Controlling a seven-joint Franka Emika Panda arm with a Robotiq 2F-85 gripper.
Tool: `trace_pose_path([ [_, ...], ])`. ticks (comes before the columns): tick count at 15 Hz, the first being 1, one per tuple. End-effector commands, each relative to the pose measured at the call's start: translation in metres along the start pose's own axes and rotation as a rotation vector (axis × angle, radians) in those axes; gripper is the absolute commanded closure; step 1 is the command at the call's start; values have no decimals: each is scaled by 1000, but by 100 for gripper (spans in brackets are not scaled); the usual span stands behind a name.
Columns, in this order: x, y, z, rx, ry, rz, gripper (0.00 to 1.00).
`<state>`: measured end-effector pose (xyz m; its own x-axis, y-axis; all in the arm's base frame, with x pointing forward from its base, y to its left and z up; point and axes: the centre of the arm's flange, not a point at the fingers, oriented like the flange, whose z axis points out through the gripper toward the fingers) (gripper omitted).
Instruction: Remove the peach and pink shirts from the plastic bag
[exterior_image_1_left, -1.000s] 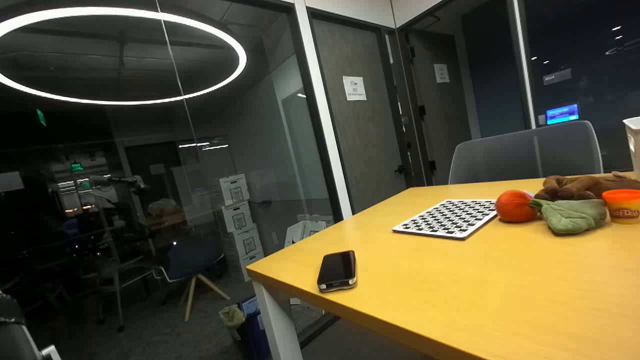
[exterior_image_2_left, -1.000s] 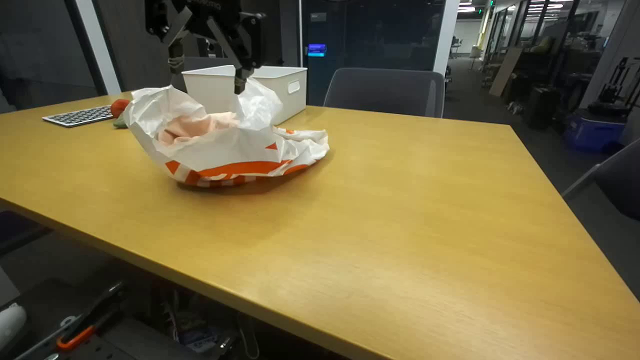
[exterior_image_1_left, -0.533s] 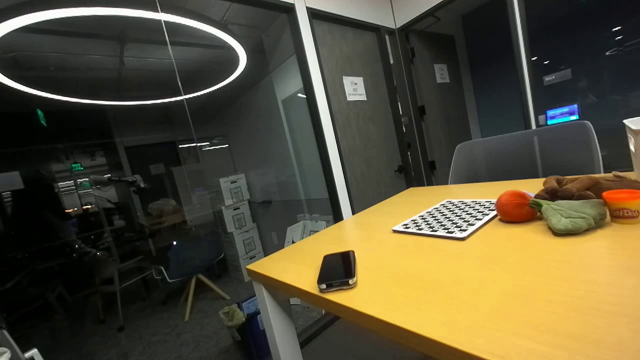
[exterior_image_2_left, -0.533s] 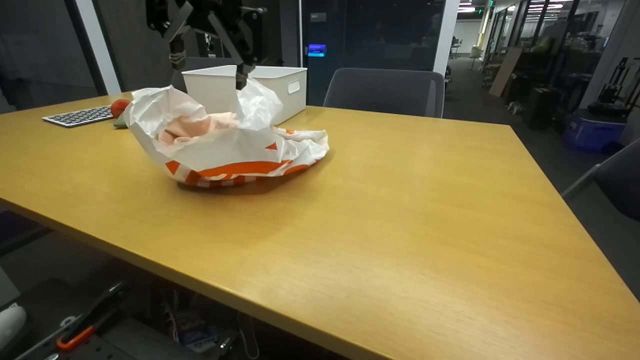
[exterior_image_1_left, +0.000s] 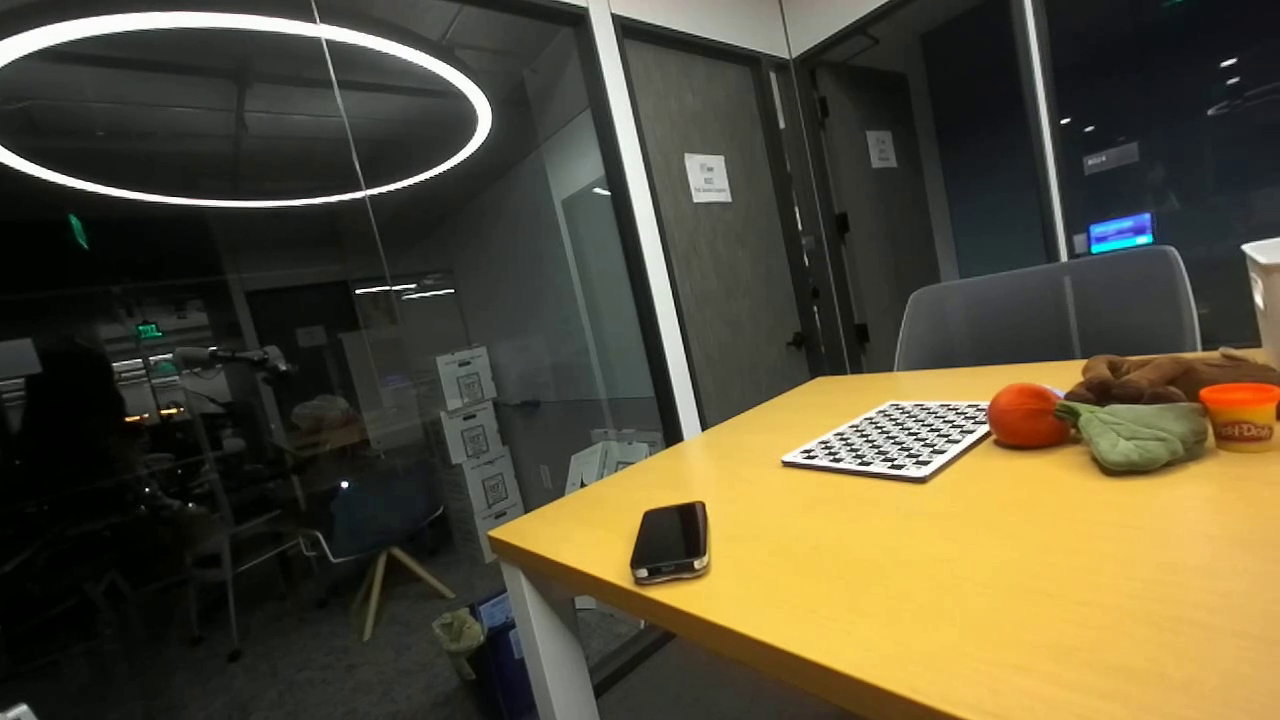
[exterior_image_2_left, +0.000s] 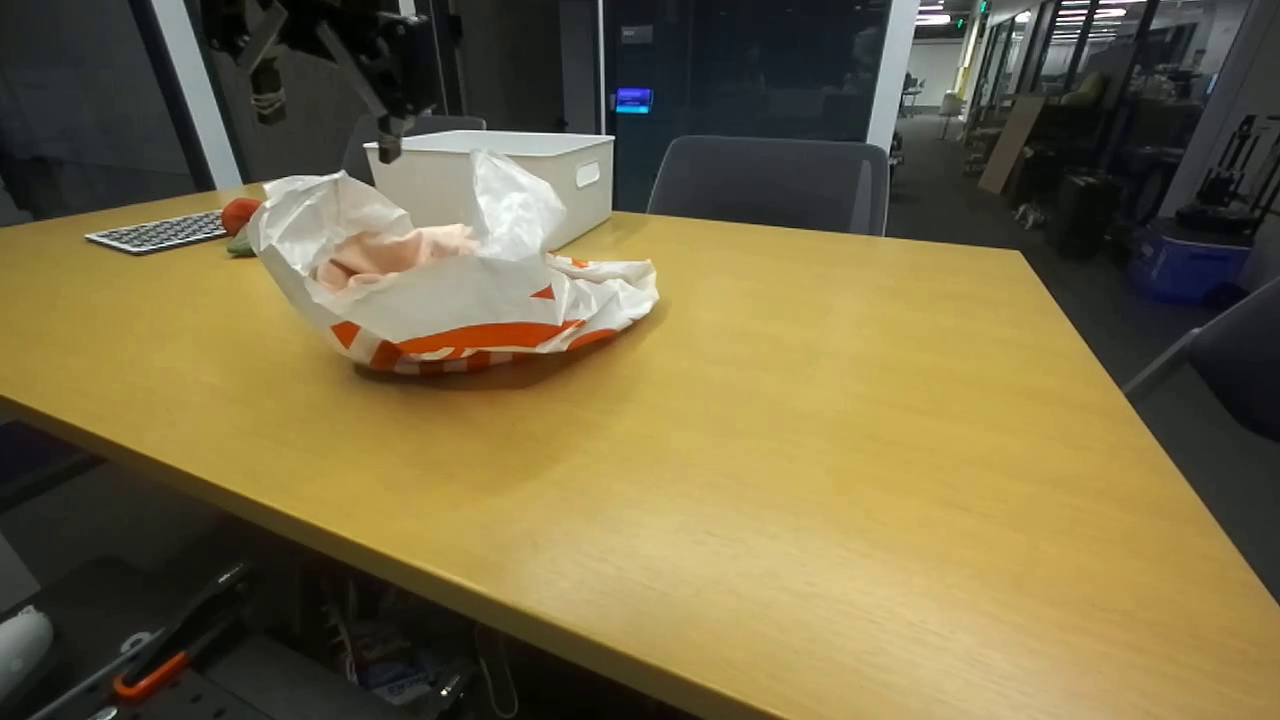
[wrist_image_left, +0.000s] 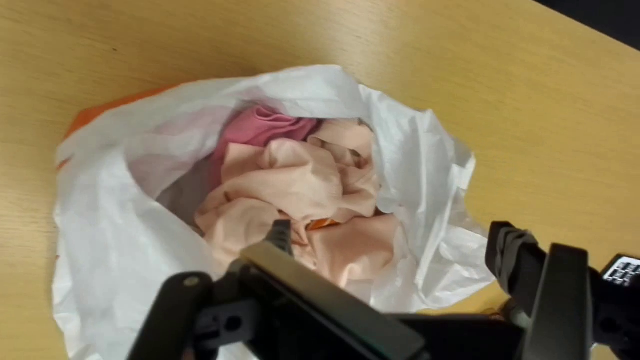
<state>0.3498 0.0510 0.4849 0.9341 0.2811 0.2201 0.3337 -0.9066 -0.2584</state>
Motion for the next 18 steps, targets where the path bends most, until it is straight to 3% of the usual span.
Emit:
trace_pose_path([
  [1, 30, -38, 30, -141, 38, 64, 0],
  [7, 51, -23, 67, -225, 56, 296, 0],
  [10, 37, -6, 45, -54, 84, 397, 0],
  [14, 37, 8, 47, 134, 126, 498, 0],
  [16, 42, 7, 67, 116, 90, 531, 0],
  [18, 46, 1, 88, 44, 82, 525, 0],
])
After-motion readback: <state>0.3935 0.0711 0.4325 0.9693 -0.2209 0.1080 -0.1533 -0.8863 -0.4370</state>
